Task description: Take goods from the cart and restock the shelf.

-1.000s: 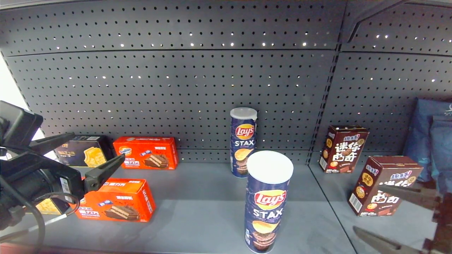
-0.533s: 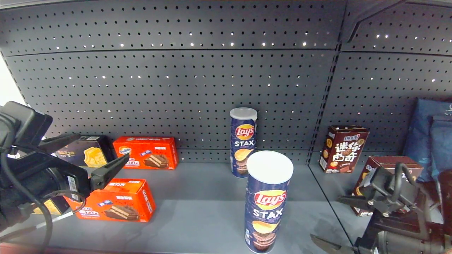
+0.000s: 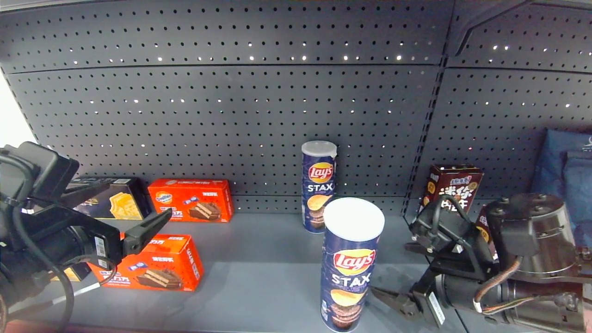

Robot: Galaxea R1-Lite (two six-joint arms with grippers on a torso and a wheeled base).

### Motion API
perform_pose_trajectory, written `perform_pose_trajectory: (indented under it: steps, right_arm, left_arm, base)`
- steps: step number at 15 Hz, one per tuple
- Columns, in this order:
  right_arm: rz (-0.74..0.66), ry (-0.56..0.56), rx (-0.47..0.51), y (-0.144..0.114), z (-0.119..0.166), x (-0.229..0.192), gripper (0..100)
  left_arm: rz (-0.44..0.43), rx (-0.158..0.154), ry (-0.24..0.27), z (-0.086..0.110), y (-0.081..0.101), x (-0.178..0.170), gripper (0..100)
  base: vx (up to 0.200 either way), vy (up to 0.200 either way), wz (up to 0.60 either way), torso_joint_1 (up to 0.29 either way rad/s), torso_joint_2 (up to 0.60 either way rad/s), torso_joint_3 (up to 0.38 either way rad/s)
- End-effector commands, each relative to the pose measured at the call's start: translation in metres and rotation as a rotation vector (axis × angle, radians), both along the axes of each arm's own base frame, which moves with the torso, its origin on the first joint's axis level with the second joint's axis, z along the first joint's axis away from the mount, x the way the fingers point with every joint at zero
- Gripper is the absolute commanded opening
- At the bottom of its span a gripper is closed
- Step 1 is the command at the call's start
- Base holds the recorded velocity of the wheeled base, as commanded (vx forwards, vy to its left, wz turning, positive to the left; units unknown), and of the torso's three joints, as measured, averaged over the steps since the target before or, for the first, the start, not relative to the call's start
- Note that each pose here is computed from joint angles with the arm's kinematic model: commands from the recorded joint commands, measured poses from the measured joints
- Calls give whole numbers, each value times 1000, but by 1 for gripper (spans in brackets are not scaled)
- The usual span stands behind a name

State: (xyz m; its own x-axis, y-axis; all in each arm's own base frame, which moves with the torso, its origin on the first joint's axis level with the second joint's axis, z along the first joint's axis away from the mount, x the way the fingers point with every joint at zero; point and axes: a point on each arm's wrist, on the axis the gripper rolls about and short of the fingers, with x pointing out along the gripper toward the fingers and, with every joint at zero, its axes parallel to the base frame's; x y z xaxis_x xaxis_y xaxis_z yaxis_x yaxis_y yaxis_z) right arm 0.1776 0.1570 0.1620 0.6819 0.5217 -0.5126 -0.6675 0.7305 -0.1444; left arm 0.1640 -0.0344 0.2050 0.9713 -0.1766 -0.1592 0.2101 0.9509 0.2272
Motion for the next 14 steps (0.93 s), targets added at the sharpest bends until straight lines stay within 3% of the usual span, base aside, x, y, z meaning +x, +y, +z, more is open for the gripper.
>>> perform_pose_trajectory:
  steps: [1,10,14]
  right_arm:
    - [2,11,-11,10,-5,10,100]
    - [55,6,-8,33,-7,15,100]
    - [43,5,-16,31,-8,13,100]
  left_arm:
    - [-1,1,6,-1,0,1,100]
    - [-7,1,12,-2,-1,2,100]
    - [-7,0,10,-2,-1,2,100]
  base:
    - [0,0,0,0,0,0]
    - [0,0,0,0,0,0]
    - [0,0,0,0,0,0]
